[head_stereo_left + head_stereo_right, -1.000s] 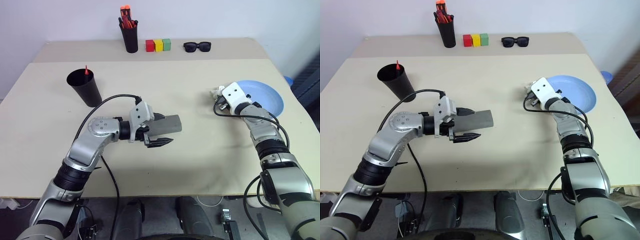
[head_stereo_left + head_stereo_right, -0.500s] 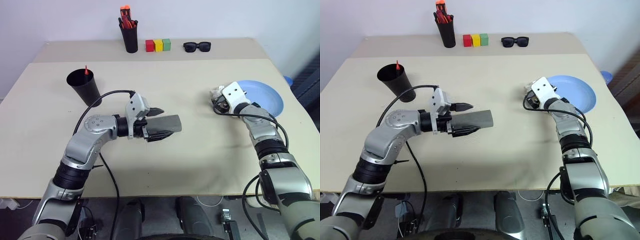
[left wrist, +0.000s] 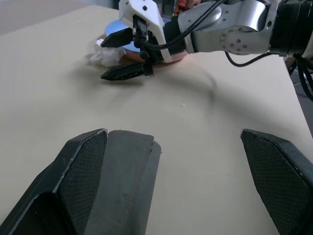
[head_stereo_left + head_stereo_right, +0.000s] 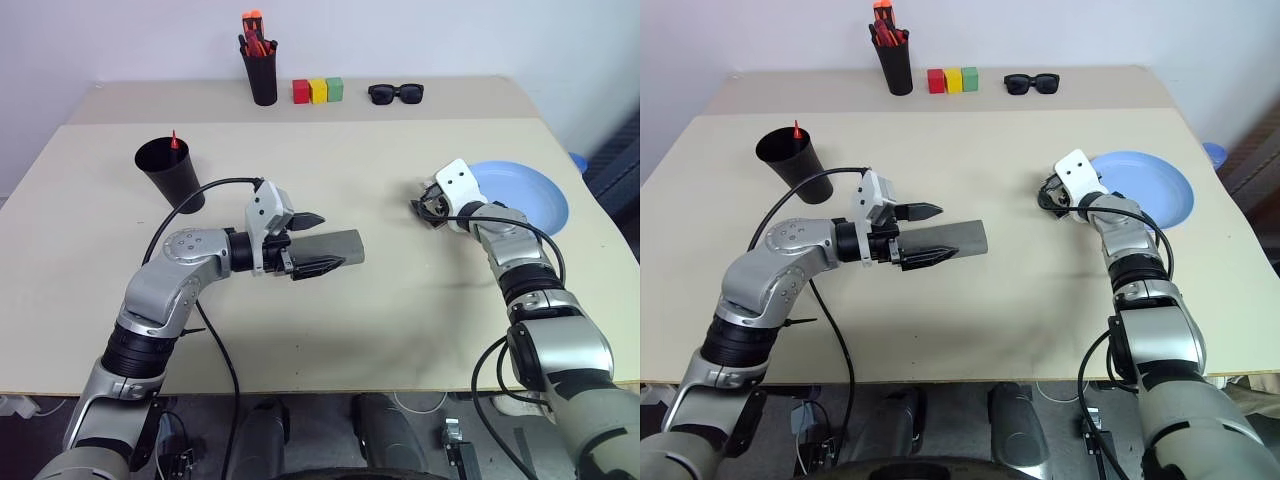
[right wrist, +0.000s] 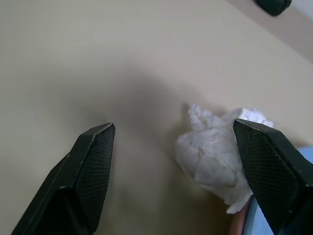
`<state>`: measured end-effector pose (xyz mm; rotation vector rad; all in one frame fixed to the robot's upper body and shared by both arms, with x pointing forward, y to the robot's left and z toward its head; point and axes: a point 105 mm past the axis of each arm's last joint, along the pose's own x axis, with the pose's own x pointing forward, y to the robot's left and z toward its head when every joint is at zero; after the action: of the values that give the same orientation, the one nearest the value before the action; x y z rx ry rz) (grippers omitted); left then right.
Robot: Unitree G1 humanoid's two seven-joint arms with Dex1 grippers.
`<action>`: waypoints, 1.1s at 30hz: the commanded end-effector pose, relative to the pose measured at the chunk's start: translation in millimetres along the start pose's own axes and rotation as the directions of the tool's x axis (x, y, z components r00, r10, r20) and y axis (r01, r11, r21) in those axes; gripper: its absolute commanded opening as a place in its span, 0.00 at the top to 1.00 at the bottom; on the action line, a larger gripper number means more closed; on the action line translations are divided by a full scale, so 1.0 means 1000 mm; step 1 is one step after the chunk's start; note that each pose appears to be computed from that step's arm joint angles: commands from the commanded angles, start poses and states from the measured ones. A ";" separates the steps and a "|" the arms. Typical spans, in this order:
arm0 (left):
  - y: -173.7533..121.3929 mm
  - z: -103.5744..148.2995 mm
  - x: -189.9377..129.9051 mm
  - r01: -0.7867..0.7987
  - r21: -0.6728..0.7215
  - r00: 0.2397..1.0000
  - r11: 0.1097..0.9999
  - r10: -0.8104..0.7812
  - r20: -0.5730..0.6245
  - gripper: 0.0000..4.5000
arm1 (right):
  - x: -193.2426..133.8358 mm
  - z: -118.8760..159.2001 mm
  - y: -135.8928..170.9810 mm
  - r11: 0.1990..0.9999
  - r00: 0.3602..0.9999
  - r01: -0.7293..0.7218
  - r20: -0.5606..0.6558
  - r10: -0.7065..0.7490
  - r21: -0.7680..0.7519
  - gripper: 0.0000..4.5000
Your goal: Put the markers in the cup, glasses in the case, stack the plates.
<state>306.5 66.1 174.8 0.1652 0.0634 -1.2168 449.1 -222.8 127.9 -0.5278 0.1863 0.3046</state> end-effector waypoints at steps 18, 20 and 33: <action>-0.003 0.009 -0.003 -0.009 0.051 1.000 0.999 0.008 0.020 0.00 | 0.000 0.013 -0.030 0.990 0.990 0.142 -0.015 -0.142 -0.012 0.66; -0.003 0.009 -0.003 -0.010 0.051 1.000 0.999 0.009 0.020 0.00 | 0.000 0.014 -0.031 0.990 0.990 0.144 -0.013 -0.144 -0.013 0.88; -0.004 0.008 0.000 -0.014 0.049 1.000 0.999 0.012 0.024 0.00 | -0.024 0.036 -0.081 0.946 0.941 0.325 0.092 -0.324 0.008 0.99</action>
<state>307.2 67.5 174.0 0.1746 0.0601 -1.1936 456.1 -263.6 160.6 -0.5509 0.1301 0.0787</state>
